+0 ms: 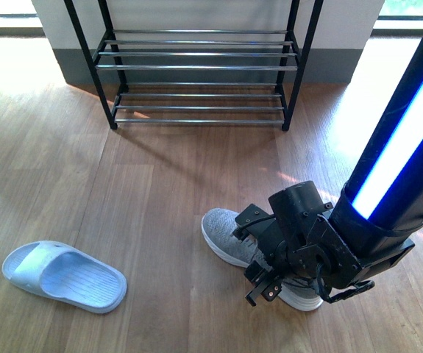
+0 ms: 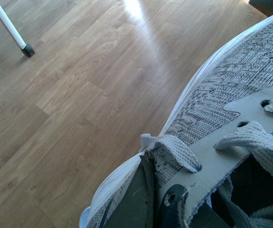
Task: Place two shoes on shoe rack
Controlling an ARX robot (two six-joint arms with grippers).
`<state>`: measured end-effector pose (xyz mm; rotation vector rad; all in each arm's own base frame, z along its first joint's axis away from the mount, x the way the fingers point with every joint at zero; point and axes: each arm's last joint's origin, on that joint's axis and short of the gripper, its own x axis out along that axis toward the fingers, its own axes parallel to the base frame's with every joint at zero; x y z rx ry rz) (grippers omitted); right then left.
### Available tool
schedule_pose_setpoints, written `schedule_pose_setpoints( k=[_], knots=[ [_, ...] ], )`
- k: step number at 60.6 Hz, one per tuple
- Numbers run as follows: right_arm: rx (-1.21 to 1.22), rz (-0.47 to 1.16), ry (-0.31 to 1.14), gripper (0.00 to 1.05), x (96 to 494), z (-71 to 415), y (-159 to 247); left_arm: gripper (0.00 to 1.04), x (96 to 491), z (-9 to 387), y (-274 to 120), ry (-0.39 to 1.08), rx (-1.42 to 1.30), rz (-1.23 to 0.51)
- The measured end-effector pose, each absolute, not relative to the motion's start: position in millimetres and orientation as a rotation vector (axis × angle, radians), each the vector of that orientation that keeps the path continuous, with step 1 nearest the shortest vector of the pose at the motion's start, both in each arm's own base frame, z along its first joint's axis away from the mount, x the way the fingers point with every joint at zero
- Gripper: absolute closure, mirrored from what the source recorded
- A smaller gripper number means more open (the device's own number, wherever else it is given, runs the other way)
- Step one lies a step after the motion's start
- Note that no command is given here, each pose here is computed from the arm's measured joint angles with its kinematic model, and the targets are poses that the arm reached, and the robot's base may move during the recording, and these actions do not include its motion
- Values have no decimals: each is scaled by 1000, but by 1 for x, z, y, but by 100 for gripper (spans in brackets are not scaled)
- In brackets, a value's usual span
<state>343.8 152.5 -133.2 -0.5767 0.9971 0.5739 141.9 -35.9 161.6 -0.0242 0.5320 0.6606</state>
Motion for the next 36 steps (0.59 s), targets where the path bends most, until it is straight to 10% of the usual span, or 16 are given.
schedule_pose_setpoints(
  k=[20, 36],
  knots=[
    [-583, 579, 979, 102, 344, -132, 155, 103, 142, 162, -36, 532, -24, 661],
    [-534, 609, 920, 103, 331, -101, 161, 103, 142, 162, -36, 532, -24, 660]
  ],
)
